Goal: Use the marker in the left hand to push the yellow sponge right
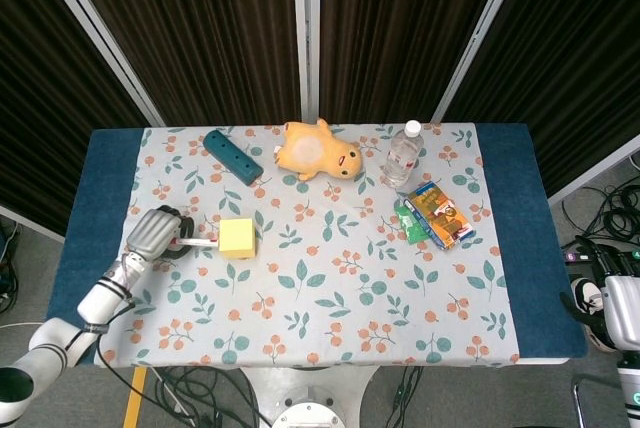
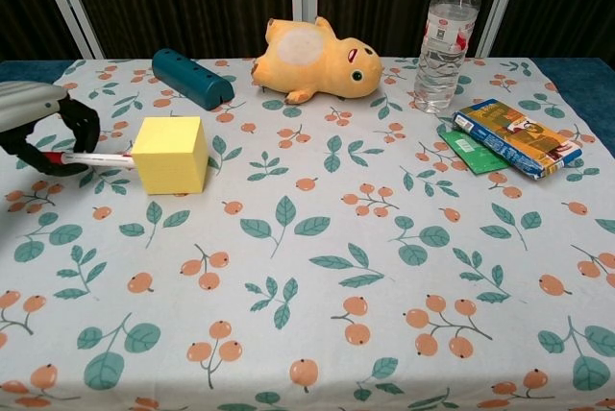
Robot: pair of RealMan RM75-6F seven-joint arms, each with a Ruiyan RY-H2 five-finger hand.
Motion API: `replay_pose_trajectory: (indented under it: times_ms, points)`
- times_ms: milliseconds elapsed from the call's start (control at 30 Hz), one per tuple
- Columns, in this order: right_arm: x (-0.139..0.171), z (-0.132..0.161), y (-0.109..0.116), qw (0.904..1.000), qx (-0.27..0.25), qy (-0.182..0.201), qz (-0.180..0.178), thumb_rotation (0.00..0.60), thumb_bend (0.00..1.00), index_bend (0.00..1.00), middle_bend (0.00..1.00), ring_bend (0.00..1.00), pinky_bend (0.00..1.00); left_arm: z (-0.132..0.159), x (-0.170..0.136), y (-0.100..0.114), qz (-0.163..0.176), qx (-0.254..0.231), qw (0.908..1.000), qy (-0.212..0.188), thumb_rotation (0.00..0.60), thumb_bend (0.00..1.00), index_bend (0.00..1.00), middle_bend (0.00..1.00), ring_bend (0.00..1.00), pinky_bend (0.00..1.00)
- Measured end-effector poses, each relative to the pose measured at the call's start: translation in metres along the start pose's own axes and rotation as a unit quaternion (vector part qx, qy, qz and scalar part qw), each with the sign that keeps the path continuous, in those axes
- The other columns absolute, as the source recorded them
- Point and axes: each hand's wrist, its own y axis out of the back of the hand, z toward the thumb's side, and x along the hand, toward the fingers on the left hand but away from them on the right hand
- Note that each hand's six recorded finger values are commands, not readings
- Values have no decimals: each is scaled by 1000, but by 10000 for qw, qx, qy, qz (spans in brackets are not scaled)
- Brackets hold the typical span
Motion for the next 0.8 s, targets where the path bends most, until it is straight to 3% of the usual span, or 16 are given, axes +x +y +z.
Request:
replay_pose_trajectory:
  times_ms: [467,800]
  points:
    - [6,-6,1,9999,-5,-101,-12,600,142,129,250,166,277,57,40,7,105,187,9977,-642,600,479,658,682,439,345]
    - [9,-9,2,9999,-15,-151,-23,600,142,129,250,166,278,69,62,7,21,233,9986,-481,600,479,657,682,438,345]
